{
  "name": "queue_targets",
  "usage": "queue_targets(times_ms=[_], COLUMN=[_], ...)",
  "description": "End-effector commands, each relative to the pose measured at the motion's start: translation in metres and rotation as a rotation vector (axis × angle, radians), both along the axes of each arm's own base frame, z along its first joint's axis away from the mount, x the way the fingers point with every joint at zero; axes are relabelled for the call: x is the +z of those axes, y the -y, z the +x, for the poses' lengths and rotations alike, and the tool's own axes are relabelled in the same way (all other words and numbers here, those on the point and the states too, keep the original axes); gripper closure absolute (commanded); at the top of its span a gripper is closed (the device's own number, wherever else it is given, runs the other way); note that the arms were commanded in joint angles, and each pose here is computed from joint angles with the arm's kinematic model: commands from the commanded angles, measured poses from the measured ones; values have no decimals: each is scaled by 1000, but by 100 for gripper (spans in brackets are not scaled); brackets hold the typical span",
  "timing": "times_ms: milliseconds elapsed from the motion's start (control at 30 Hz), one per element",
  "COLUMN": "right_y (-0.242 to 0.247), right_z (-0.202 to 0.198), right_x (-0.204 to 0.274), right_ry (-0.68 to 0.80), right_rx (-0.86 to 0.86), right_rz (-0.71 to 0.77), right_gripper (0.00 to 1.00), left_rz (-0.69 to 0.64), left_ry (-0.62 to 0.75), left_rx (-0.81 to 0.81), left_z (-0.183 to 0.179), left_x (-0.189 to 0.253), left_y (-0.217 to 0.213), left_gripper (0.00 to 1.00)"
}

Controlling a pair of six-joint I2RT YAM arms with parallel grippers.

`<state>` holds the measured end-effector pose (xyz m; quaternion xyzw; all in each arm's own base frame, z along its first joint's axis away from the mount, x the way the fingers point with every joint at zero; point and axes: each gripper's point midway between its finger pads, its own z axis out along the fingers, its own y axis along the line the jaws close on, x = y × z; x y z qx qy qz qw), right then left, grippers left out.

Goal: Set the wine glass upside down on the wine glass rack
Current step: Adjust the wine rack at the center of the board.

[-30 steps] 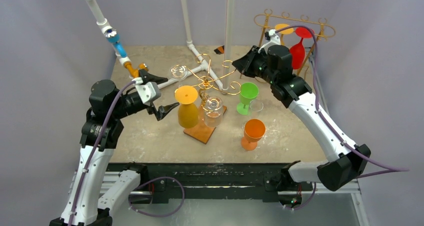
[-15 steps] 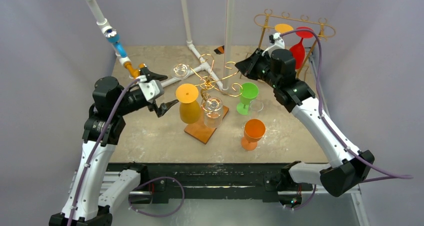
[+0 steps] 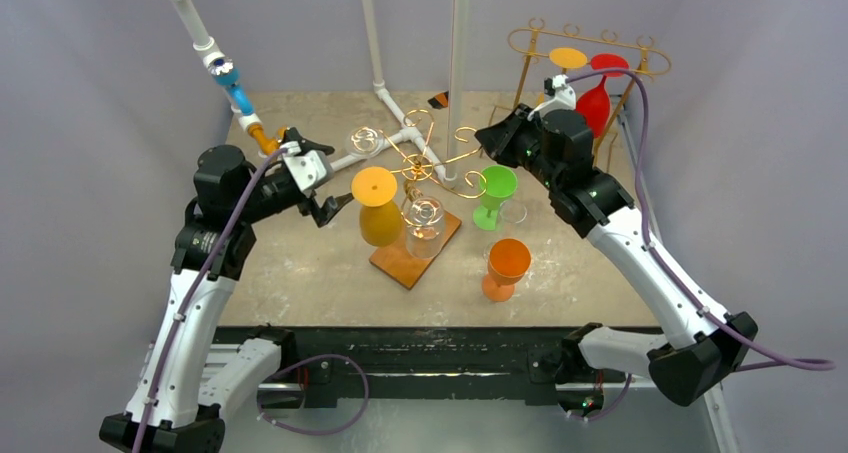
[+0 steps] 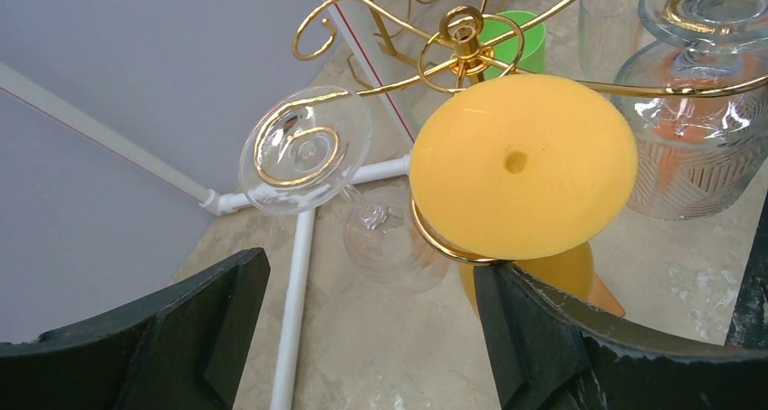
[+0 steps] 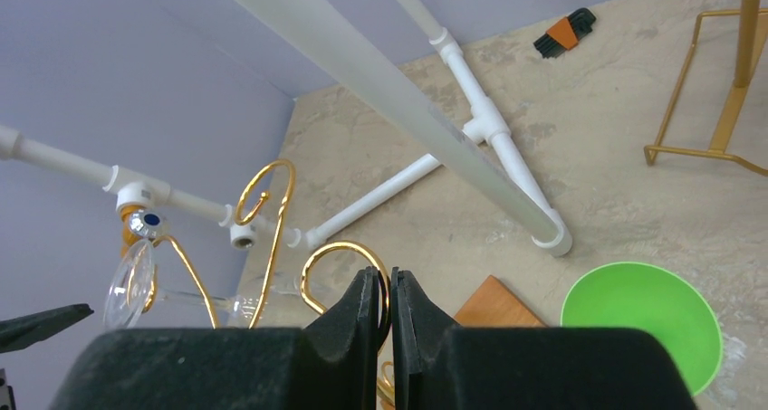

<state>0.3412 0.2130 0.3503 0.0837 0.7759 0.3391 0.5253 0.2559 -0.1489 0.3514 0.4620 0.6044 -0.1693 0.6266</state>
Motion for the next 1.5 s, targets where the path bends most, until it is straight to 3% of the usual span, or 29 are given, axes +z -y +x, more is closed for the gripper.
queue_targets(times_ms=[0,567,1100,1467], right_y=[-24,-32,-15,-6], right_z=[-26,-36,-29,-15], right_x=[-7,-17,-21,-24], right_ry=[-35,-52,-72,-81], right_rx=[105,95,5,-35], right_rz=[6,0,-66,-116], right_gripper=[100,100,100,86], left_rz=[-13,-50,27,97], left_ry=[110,134,101,27], left_rx=[17,41,99,212], left_z=[13,37,23,4], left_x=[25,45,27,10], left_y=[0,3,-12,-37], left_gripper=[11,11,9,3])
